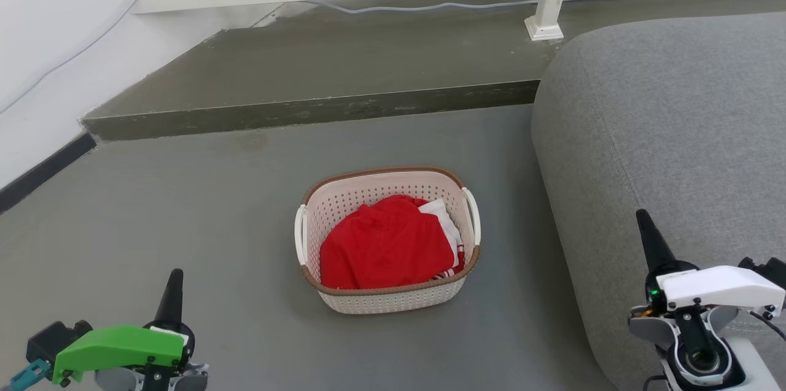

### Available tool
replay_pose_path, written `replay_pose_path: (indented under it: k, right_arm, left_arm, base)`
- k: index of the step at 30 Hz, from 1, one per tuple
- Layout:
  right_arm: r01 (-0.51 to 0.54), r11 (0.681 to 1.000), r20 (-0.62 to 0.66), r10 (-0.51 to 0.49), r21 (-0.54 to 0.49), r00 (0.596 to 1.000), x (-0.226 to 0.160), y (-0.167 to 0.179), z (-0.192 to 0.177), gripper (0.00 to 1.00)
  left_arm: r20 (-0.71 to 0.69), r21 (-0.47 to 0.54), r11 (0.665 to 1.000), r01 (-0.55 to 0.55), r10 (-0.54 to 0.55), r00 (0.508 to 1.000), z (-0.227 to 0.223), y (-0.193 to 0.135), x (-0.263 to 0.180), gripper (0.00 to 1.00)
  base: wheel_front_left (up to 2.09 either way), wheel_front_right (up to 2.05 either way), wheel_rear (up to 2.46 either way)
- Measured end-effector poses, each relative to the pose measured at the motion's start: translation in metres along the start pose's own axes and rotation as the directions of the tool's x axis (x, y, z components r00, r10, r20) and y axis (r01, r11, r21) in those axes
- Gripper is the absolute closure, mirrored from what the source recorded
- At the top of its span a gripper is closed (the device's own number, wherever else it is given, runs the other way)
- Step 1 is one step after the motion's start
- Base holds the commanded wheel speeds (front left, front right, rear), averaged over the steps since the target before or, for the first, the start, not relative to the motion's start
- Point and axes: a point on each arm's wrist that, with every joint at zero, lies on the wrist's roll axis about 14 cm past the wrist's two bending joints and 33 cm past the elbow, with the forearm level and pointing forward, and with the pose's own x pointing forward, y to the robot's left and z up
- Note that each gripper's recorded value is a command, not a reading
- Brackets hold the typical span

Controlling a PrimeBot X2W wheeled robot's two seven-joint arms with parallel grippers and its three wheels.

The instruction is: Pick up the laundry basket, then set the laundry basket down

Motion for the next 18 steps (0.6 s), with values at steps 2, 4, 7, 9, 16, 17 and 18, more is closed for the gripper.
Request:
replay_pose_path:
  k: [2, 4, 7, 9, 16, 17, 18]
  right_arm:
    - [-0.004, 1.0, 0.006, 0.003, 0.029, 1.0, 0.0, 0.001, 0.002, 1.0]
    - [-0.003, 0.999, 0.005, 0.003, 0.052, 1.0, 0.0, 0.0, 0.003, 1.0]
    - [-0.006, 0.996, 0.008, 0.005, 0.094, 1.0, 0.0, -0.001, 0.006, 1.0]
    - [-0.006, 0.993, 0.014, 0.004, 0.116, 1.0, 0.001, -0.001, 0.008, 1.0]
    - [-0.027, 0.978, 0.027, 0.022, 0.206, 0.999, 0.002, 0.001, 0.016, 1.0]
    - [-0.027, 0.975, 0.031, 0.021, 0.219, 0.999, 0.002, 0.001, 0.017, 1.0]
    - [-0.032, 0.973, 0.032, 0.025, 0.23, 0.999, 0.002, 0.001, 0.018, 1.0]
  left_arm:
    - [-0.002, -0.026, 1.0, 0.008, -0.008, 1.0, 0.001, -0.001, 0.0, 1.0]
    - [-0.002, -0.053, 0.999, 0.013, -0.014, 1.0, 0.002, -0.003, 0.001, 1.0]
    - [0.001, -0.084, 0.996, 0.026, -0.026, 1.0, 0.004, -0.005, 0.002, 1.0]
    - [0.002, -0.114, 0.993, 0.033, -0.033, 0.999, 0.005, -0.006, 0.002, 1.0]
    - [0.009, -0.192, 0.98, 0.057, -0.057, 0.998, 0.01, -0.011, 0.003, 1.0]
    - [0.011, -0.202, 0.978, 0.061, -0.06, 0.998, 0.011, -0.011, 0.003, 1.0]
    - [0.009, -0.214, 0.974, 0.067, -0.066, 0.998, 0.011, -0.012, 0.003, 1.0]
  base:
    - [0.0, 0.0, 0.0]
    - [0.0, 0.0, 0.0]
    - [0.0, 0.0, 0.0]
    - [0.0, 0.0, 0.0]
    - [0.0, 0.0, 0.0]
    - [0.0, 0.0, 0.0]
    - [0.0, 0.0, 0.0]
